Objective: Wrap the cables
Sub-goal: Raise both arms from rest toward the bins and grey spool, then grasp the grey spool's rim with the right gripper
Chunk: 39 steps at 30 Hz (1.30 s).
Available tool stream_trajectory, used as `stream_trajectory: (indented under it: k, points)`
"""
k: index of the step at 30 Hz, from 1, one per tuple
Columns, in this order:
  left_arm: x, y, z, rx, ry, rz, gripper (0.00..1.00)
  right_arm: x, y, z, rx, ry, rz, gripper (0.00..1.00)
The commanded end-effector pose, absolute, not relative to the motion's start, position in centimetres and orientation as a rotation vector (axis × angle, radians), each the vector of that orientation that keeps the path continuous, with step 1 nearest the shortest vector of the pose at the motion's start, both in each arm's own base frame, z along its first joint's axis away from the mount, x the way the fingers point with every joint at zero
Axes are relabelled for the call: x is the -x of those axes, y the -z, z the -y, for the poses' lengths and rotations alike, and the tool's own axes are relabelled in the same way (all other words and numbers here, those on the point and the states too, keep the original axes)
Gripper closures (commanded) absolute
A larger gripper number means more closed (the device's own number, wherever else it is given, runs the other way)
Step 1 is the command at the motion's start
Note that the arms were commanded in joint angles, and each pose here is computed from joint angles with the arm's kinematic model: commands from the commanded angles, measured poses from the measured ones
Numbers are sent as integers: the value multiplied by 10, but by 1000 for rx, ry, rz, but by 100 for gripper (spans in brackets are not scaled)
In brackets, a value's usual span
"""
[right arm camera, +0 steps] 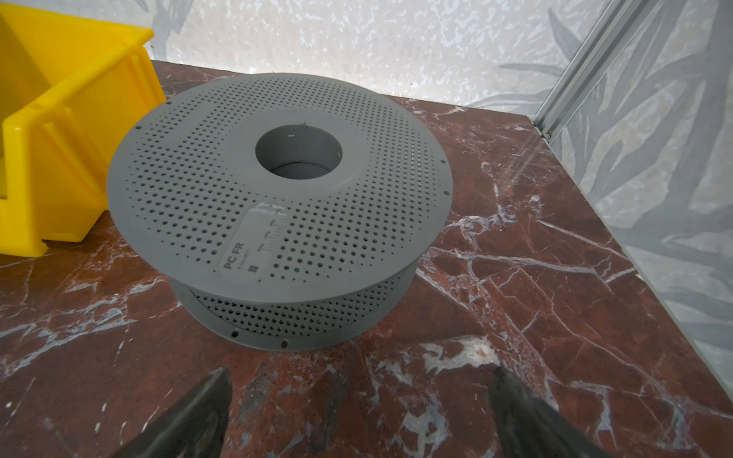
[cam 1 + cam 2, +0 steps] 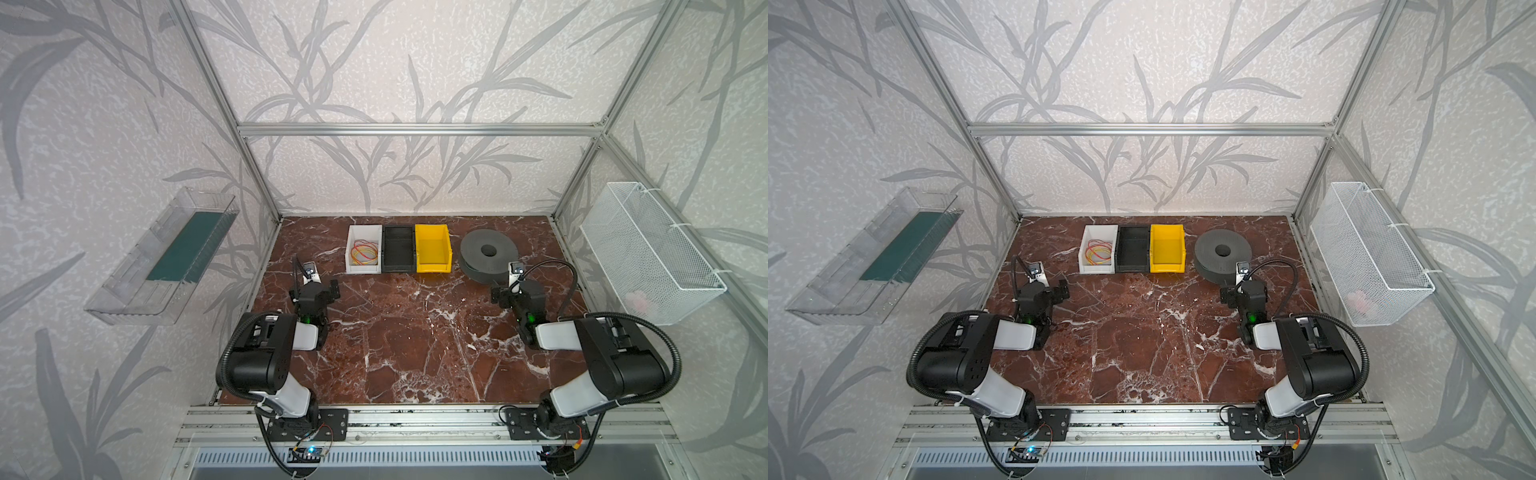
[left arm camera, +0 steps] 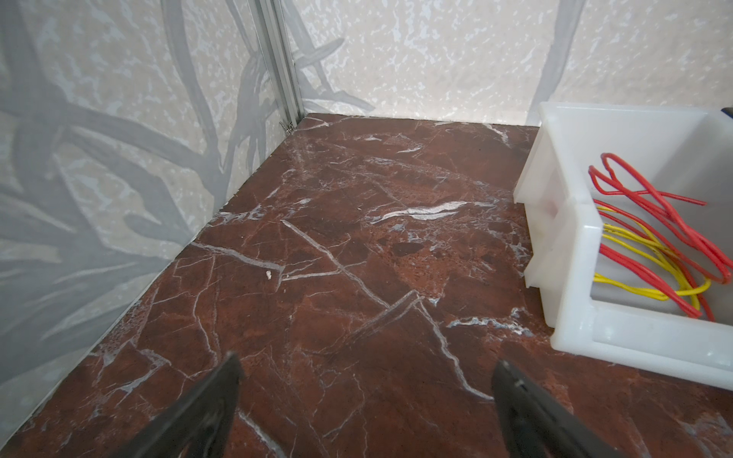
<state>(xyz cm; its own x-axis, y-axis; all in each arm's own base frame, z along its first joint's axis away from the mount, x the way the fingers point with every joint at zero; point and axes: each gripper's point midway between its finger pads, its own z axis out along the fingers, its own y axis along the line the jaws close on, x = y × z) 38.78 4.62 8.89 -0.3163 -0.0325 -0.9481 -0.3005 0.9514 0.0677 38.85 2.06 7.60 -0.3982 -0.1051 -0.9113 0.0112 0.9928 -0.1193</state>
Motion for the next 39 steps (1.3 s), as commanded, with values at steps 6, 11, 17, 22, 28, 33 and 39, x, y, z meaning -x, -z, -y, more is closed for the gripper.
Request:
stream_trajectory:
  k: [6, 11, 17, 22, 28, 33, 39]
  points:
    - [-389, -104, -56, 284, -300, -1836, 1, -396, -105, -10, -12, 148, -1877, 1]
    - [-394, -150, -77, 397, -443, -1948, 1, -388, -153, -12, -25, 102, -1911, 1]
    - [-375, -191, -68, 541, -364, -2123, 14, -375, -200, -16, -250, -410, -1930, 1]
    - [-345, -207, -40, 577, -242, -2224, 24, -348, -221, -44, -190, -605, -1929, 29]
    - [-312, -210, -3, 520, -87, -2301, 16, -317, -240, -46, -220, -606, -2014, 35]
    - [-292, -212, 9, 507, -31, -2319, 12, -305, -243, -43, -246, -591, -1990, 15]
    - [-280, -213, 18, 444, 11, -2348, 4, -308, -208, -67, -215, -744, -2067, 8]
